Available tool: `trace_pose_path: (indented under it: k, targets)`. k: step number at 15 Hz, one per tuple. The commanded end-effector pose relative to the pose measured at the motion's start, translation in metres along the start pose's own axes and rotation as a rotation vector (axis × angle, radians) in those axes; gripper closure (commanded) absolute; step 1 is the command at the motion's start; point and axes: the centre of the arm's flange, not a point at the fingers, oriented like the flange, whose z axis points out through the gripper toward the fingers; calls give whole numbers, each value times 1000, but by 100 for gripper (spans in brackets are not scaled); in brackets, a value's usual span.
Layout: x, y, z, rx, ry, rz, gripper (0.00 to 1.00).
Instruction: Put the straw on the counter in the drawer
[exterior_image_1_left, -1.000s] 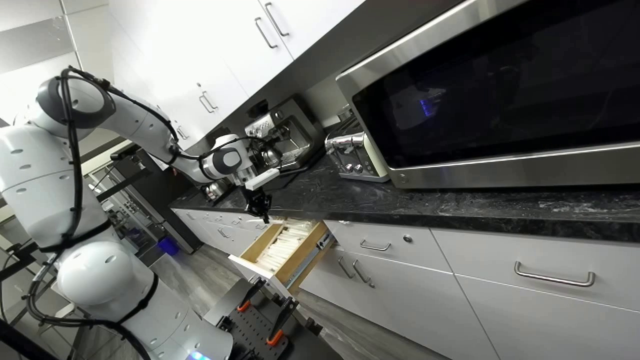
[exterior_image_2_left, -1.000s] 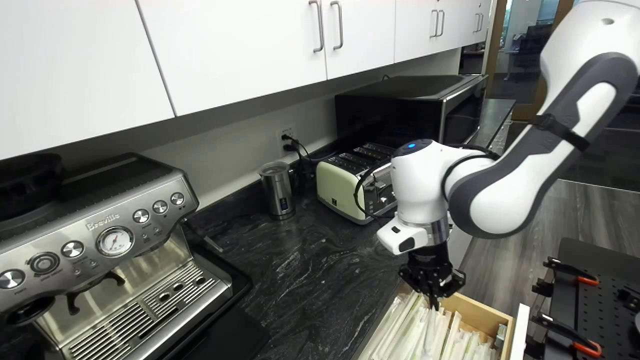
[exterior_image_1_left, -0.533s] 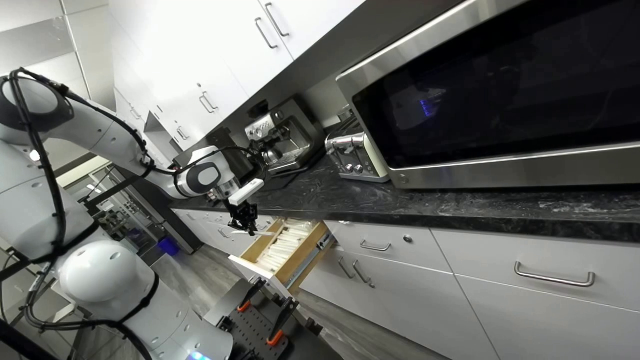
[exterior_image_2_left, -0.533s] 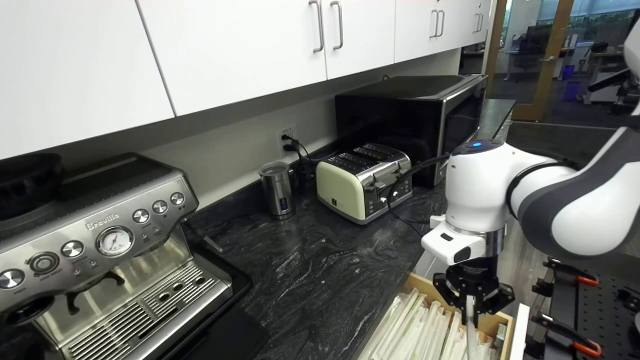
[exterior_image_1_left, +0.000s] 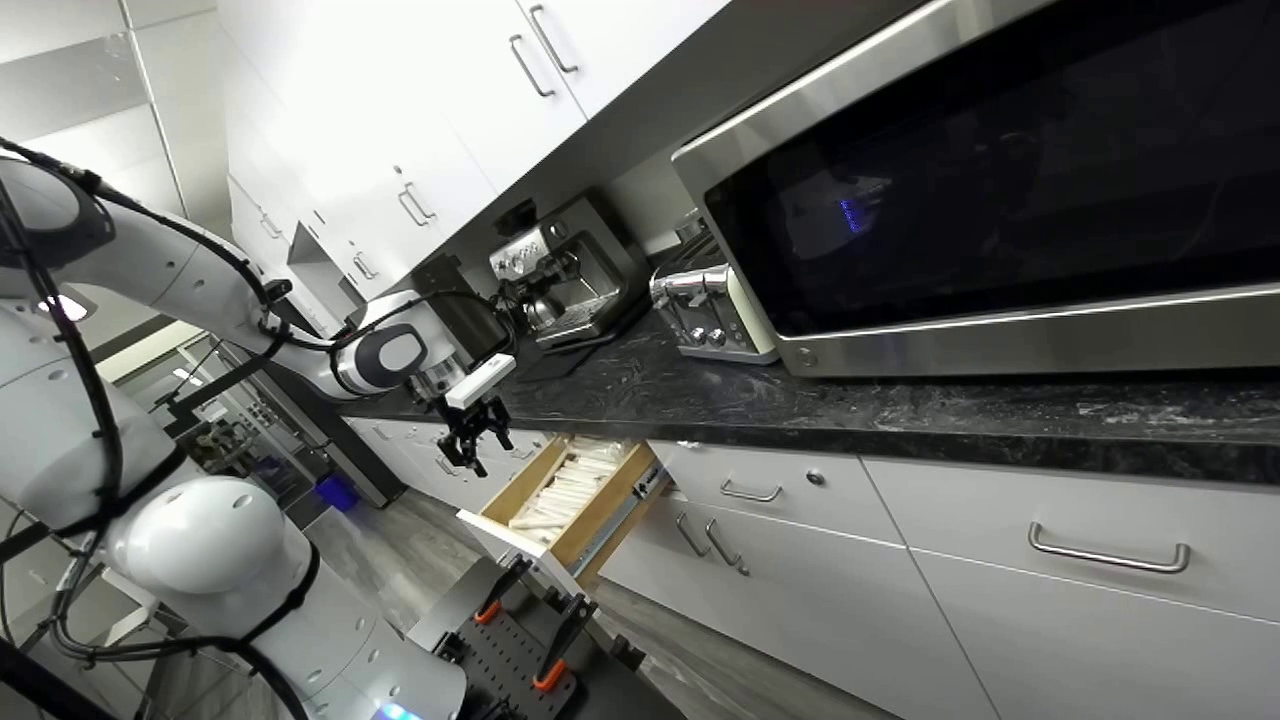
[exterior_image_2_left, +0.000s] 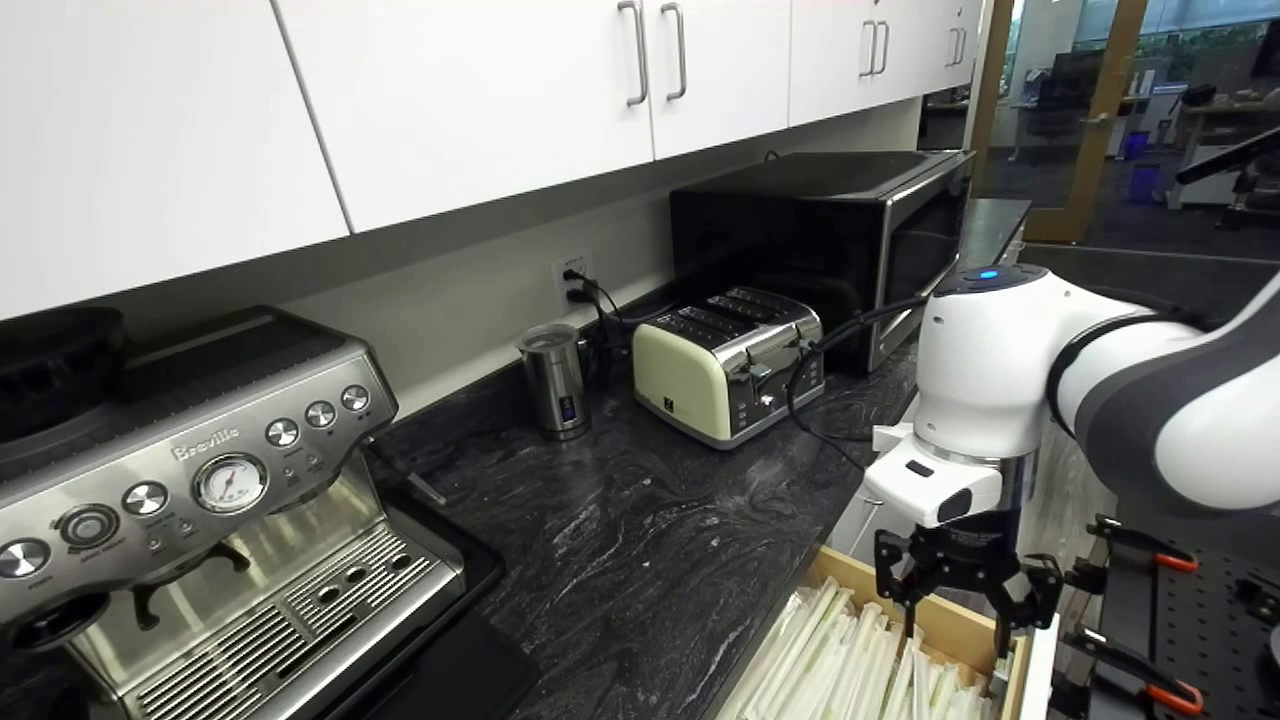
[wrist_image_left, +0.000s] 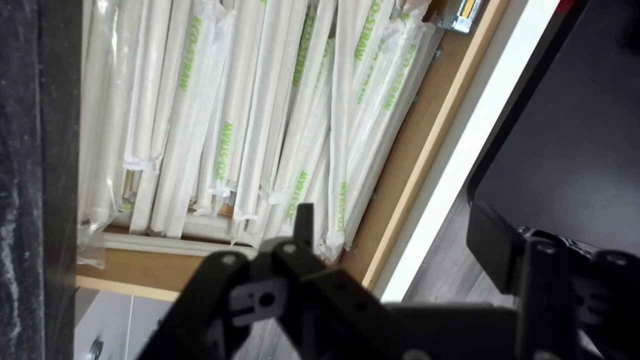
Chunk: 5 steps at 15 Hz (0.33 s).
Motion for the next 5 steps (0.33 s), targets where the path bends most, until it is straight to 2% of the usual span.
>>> trace_pose_path:
  k: [1, 5]
  targets:
    - [-6, -5, -14, -30, 7, -2, 0]
    - [-4, 2, -7, -16, 2, 11, 0]
